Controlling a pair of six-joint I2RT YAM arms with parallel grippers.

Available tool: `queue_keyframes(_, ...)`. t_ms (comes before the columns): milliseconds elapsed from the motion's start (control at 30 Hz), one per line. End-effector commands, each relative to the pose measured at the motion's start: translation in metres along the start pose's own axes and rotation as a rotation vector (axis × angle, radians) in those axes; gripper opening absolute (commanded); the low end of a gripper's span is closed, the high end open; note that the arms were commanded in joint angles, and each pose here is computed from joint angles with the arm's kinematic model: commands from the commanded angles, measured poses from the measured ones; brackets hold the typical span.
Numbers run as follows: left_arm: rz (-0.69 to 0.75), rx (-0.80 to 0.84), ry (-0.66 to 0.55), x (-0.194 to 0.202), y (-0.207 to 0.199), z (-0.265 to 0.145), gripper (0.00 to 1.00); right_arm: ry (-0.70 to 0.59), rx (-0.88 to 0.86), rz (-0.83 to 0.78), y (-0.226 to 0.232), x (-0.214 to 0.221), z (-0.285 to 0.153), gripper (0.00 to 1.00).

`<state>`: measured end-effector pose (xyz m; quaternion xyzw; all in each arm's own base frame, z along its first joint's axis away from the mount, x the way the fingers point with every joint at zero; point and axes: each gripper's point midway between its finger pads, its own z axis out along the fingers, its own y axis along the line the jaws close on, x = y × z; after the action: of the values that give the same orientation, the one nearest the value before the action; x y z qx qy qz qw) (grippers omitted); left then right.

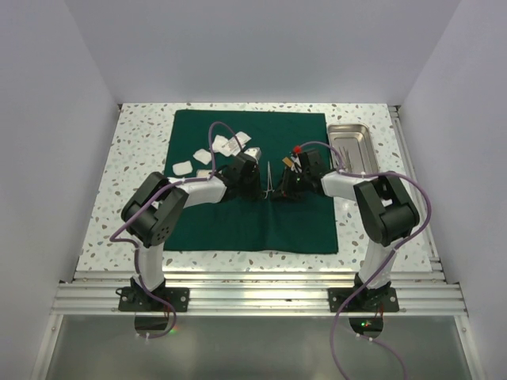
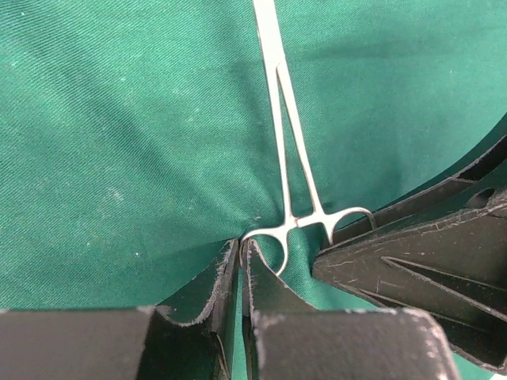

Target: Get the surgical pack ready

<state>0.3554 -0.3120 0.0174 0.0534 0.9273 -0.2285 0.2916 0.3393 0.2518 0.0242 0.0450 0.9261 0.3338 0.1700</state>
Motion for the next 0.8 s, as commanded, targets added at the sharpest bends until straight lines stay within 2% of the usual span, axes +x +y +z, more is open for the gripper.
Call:
queue_keyframes(0,0.049,-0.149,0.180,0.062,0.044,0.001,0.08,-0.008,0.010,-0.032,0.004,-0.008,0.003,0.00)
queue_keyframes(200,0.084,-0.209,0.124,0.040,0.048,-0.016,0.14,-0.027,-0.013,-0.034,0.013,-0.019,-0.006,0.00)
queue_keyframes(300,0.091,-0.217,0.089,0.026,0.047,-0.026,0.22,-0.050,-0.021,-0.032,0.017,-0.028,-0.014,0.00)
queue_keyframes(333,0.090,-0.215,0.081,0.023,0.046,-0.029,0.28,-0.058,-0.028,-0.034,0.020,-0.031,-0.017,0.00)
queue_keyframes(433,0.086,-0.201,0.040,0.007,0.042,-0.041,0.38,-0.070,-0.033,-0.030,0.020,-0.038,-0.022,0.00)
queue_keyframes(767,0.086,-0.169,-0.063,-0.022,0.031,-0.077,0.42,-0.156,-0.073,-0.018,0.016,-0.071,-0.045,0.00)
